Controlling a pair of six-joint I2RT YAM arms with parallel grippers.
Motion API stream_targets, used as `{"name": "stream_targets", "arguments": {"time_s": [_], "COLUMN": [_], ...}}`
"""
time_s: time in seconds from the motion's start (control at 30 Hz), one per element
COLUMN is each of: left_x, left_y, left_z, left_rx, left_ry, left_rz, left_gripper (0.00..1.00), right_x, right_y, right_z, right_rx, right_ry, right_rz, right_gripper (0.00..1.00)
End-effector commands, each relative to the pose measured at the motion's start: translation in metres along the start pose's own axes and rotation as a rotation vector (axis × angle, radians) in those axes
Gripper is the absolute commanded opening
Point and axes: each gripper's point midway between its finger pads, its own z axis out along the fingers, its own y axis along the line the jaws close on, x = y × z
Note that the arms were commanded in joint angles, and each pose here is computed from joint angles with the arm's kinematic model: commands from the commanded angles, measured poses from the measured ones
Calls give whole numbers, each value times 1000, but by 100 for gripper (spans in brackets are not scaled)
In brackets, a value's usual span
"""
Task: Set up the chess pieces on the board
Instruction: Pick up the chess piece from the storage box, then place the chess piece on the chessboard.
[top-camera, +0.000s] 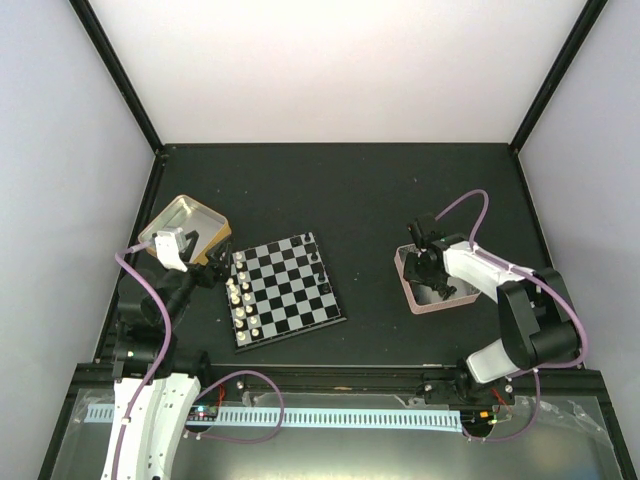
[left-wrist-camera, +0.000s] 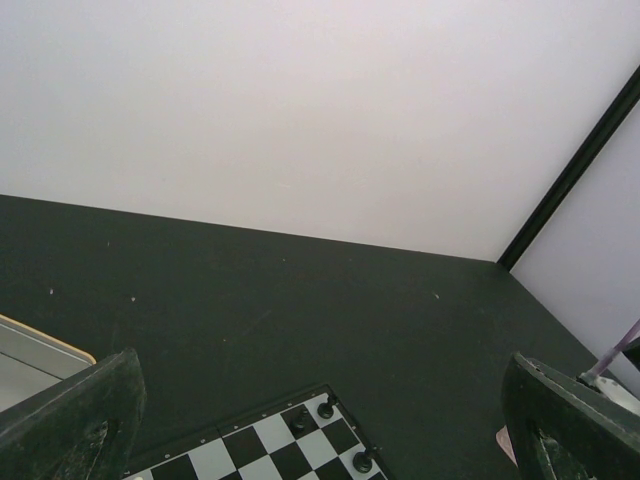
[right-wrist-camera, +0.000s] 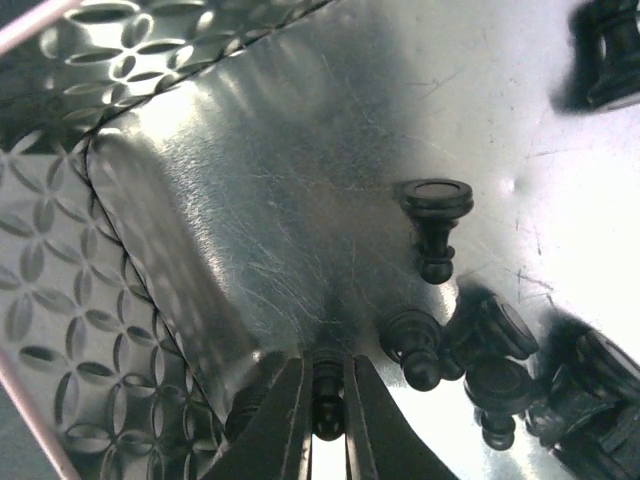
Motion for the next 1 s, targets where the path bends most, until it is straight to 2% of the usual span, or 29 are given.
{"name": "stream_targets", "arguments": {"time_s": [0.0, 0.3, 0.47, 0.7, 0.83, 0.97], "left_x": [-9, -9, -10, -10, -10, -10], "left_y": [-4, -3, -3, -3, -3, -3], "left_z": [-2, -2, -2, -2, -2, -3], "left_rx": [9, 8, 8, 7, 8, 7], "left_ry": [-28, -28, -29, -30, -30, -30], "left_rz": [16, 17, 17, 18, 18, 16], "left_gripper": [99, 99, 99, 99, 99, 99], "right_x": [-7, -39, -39, -24, -11, -5], "right_y": [-5, 20, 77, 184, 234, 265], "right_z": [-6, -61, -86, -108, -106, -90], "right_rx": [23, -44, -120, -238, -259, -249], "right_ry": [-28, -169, -209, -241, -237, -219], "right_rz": [1, -24, -133, -335, -428, -471], "right_gripper": [6, 4, 5, 6, 6, 6]}}
